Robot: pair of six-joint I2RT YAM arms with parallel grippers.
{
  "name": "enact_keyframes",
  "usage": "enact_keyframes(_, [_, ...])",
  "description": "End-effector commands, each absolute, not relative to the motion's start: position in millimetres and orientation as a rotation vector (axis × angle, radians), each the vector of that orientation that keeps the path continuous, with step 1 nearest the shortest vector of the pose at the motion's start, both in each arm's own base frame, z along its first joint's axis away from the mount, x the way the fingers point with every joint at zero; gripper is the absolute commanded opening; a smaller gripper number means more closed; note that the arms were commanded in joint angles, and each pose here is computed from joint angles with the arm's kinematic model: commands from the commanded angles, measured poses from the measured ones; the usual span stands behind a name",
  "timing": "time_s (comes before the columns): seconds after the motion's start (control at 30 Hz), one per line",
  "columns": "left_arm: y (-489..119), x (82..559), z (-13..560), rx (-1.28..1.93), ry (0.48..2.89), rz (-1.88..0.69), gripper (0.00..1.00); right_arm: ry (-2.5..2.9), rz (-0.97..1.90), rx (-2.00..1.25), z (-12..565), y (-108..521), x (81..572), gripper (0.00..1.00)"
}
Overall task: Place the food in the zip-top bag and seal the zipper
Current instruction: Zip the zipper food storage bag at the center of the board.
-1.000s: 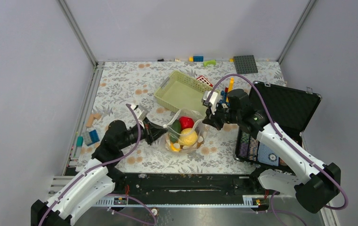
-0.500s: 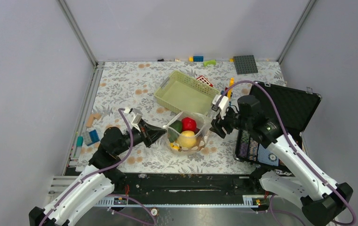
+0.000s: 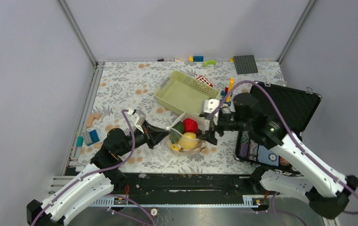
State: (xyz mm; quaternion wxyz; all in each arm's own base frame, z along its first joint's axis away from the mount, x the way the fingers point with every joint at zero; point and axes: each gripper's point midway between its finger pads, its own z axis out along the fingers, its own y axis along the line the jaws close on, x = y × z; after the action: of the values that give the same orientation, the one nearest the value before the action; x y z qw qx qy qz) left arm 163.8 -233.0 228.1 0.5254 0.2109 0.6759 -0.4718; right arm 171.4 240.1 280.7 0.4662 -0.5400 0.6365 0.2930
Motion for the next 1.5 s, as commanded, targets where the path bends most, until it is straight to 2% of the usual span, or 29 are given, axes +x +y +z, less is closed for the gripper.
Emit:
enact_keyframes(0.0, [-232.8,170.8,264.2,0.465,1.525,-1.115,0.00,1.373,0.742,-1.518,302.2,292.3,158.1,0.89])
enact_keyframes(0.17, [-230.8,166.2,265.2,0.467,1.523,-1.101,0.00,1.300,0.796,-1.614,306.1,329.2,160.1,0.77])
enact_keyframes(0.47, [-229.1,162.4,262.7,0.485,1.519,-1.093,0.00,1.185,0.930,-1.808,292.0,376.3,146.4,0.66])
enact_keyframes(0.73, [-229.7,160.3,262.1,0.496,1.516,-1.096,0.00,1.248,0.923,-1.900,271.5,386.8,150.3,0.52])
enact_keyframes(0.9, [-229.8,157.7,262.5,0.507,1.508,-1.104,0.00,1.282,0.902,-1.919,263.5,388.1,155.3,0.47])
enact_keyframes(1.2, [-227.8,155.7,264.7,0.505,1.490,-1.105,0.00,1.355,0.883,-1.917,253.2,388.5,160.6,0.21])
enact_keyframes(1.47, [-216.5,162.4,259.6,0.418,1.501,-1.066,0.00,1.414,0.794,-1.894,248.0,376.0,167.7,0.15])
